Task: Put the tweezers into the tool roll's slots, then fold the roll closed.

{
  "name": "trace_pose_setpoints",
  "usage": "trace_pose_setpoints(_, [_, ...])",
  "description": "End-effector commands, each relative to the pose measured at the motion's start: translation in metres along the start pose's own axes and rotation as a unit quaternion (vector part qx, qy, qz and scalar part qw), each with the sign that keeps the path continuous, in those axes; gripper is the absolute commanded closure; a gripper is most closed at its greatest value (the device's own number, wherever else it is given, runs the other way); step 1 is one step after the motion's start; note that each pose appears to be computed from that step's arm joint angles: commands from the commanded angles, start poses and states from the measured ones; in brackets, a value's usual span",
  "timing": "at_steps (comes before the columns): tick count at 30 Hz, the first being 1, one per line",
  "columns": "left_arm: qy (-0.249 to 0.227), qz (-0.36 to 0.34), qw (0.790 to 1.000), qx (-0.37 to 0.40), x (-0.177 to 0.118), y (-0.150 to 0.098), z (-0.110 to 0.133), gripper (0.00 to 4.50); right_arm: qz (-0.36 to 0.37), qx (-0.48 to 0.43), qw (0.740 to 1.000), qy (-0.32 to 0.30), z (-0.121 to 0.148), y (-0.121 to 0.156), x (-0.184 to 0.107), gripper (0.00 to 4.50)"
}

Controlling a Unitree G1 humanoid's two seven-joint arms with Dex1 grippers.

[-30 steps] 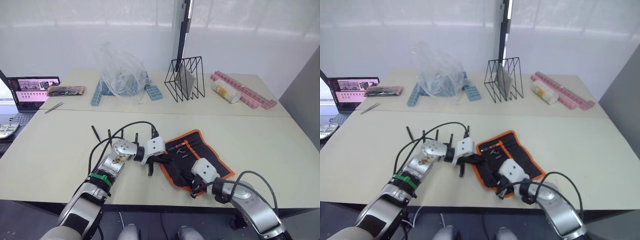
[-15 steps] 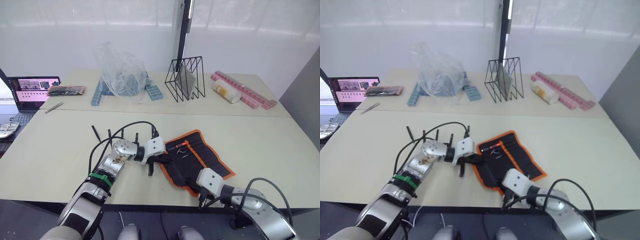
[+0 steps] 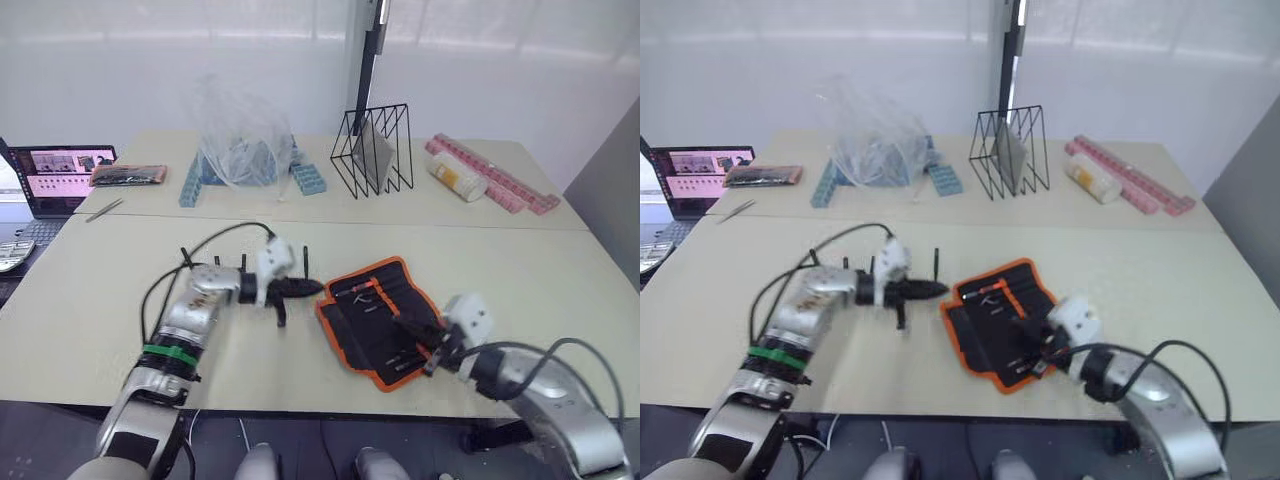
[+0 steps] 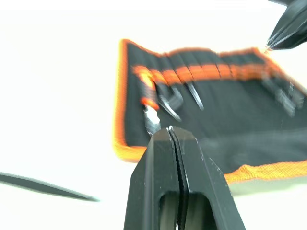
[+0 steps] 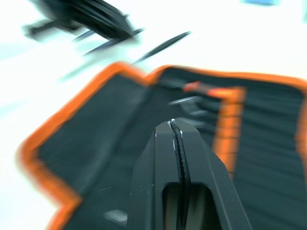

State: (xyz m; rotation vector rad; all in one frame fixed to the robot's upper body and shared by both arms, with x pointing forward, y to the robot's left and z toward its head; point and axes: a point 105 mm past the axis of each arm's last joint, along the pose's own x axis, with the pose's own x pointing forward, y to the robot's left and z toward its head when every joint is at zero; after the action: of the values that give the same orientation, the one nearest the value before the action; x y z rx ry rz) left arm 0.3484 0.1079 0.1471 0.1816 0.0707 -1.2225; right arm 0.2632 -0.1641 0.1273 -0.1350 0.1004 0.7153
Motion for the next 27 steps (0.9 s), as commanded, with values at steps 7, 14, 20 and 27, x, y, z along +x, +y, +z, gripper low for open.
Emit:
trace_pose_setpoints(7, [0.032,0.244,0.968,-0.045,-0.146,0.025,-0.021,1.36,-0.180,-0.002,0.983,0.026,-0.023,-0.093,-0.075,1.61])
trace_pose_setpoints(14, [0.091,0.404,0.907,-0.076,-0.253,-0.004,-0.052,0.00,-0.253,0.011,0.966,0.049,-0.051,-0.131,-0.133,0.04])
trace_pose_setpoints(20, [0.123,0.474,0.866,-0.096,-0.301,-0.035,-0.073,0.00,-0.269,0.008,0.961,0.071,-0.065,-0.141,-0.156,0.04])
trace_pose_setpoints(27, [0.116,0.486,0.861,-0.099,-0.300,-0.047,-0.080,0.00,-0.265,0.009,0.962,0.065,-0.067,-0.143,-0.145,0.04])
